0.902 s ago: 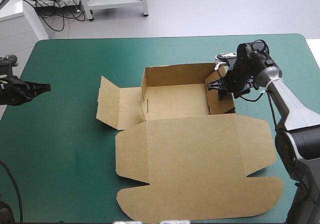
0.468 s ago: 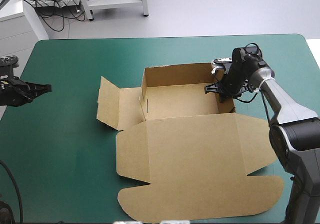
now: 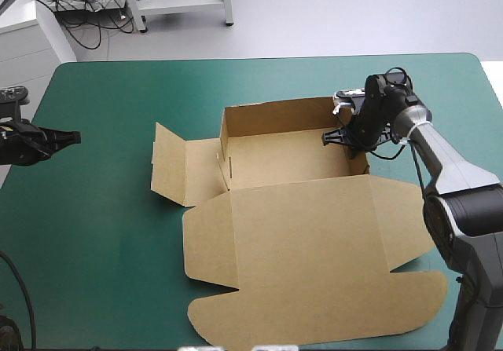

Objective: Fold the box

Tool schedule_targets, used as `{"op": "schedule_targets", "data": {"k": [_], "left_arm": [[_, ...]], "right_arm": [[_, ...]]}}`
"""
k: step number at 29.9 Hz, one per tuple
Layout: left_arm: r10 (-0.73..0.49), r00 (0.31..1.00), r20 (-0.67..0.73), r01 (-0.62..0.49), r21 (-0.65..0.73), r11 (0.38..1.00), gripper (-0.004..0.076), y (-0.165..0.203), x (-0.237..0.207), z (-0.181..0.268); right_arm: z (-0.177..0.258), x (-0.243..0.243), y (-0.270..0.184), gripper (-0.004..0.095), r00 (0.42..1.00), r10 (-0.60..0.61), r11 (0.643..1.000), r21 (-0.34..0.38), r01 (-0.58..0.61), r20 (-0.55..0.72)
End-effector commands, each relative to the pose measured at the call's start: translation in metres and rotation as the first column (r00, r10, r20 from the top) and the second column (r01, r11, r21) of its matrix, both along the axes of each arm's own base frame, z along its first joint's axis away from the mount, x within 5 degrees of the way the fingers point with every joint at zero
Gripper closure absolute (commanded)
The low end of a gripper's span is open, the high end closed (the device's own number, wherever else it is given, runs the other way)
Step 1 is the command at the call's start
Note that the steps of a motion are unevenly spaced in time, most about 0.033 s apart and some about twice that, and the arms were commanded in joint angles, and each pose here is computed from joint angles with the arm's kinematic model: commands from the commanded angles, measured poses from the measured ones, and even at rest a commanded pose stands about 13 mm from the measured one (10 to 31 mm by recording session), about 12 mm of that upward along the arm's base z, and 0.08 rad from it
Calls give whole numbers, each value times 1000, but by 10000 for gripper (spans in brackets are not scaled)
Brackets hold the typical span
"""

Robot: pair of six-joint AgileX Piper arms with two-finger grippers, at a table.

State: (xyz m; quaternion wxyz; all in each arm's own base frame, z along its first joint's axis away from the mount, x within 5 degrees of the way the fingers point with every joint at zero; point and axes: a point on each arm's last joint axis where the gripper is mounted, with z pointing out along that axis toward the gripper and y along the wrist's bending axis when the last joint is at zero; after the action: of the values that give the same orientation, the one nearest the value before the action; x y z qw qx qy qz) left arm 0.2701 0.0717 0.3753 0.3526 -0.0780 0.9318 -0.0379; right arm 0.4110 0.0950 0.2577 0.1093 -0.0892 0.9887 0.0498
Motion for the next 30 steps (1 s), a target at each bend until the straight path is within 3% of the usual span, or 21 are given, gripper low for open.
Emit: {"op": "schedule_targets", "data": {"k": [1,5,8,11,15,17,24,30], "left_arm": [[17,994,110,-18,7,1000,727,-1,-3,20],[16,994,112,-17,7,1000,710,-1,-2,20],[10,996,84,-10,-4,1000,629,-1,0,16],[2,999,45,-1,-35,999,489,-2,4,8],[-3,1000,28,6,-125,992,243,-4,13,0],[-3,1000,30,8,-168,986,165,-6,17,-2],[-10,999,49,28,-377,926,152,-16,30,-7],[-138,982,126,184,-529,828,152,-33,33,0]], "right_arm": [[52,-9,-4,928,992,22,999,29,-26,127],[80,-11,-10,928,988,25,989,139,-47,153],[100,-12,-16,928,981,-6,965,257,-45,195],[111,-15,-20,928,975,-5,946,316,-68,223],[118,-18,-26,928,970,-14,943,326,-67,241],[122,-20,-26,928,968,-8,937,341,-81,252],[138,-27,-17,928,958,14,869,470,-154,287],[144,-30,-12,928,955,18,834,523,-178,297]]}}
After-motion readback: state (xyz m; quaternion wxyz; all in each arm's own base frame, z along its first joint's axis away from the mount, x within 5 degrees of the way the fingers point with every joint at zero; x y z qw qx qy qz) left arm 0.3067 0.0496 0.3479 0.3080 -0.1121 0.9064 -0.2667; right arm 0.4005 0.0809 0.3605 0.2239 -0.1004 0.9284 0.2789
